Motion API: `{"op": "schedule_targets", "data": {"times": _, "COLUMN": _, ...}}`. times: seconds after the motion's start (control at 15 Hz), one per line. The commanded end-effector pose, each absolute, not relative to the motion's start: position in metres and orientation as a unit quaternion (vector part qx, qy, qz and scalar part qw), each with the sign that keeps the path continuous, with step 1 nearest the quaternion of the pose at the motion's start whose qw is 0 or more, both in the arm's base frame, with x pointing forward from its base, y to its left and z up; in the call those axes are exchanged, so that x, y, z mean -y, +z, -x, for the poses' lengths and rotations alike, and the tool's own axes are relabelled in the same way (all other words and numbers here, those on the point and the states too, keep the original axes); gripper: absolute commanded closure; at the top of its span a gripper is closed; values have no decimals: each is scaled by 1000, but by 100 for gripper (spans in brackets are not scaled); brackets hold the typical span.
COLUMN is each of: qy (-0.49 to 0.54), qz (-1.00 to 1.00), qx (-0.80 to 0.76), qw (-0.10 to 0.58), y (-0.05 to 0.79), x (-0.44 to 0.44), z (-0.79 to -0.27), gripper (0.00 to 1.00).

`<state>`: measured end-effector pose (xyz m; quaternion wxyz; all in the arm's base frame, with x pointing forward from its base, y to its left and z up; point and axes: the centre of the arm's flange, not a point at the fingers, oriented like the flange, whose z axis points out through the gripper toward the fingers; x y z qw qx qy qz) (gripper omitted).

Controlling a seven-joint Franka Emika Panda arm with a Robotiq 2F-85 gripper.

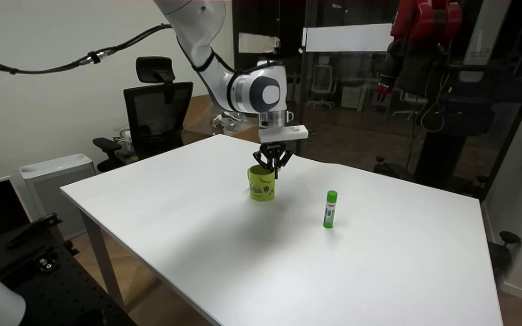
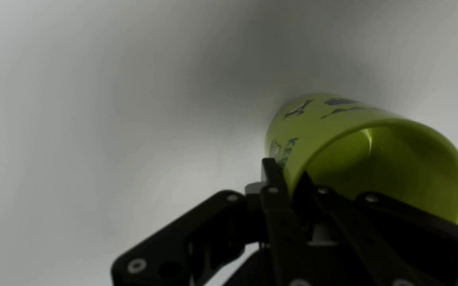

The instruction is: Move the mug closer to the glue stick

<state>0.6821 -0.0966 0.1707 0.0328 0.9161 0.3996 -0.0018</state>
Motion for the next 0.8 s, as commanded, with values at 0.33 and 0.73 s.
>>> {"op": "schedule_targets", "data": {"times": 0.33, "qy": 4, "qz": -957, "qx": -287, "qw": 45, "y": 184, "x": 211, "z": -629, "gripper": 98}}
{"op": "schedule_targets", "data": {"times": 0.73, "qy": 11, "qz": -967, "qx": -249, "qw": 42, "y": 184, "x": 243, "z": -609, "gripper": 98}}
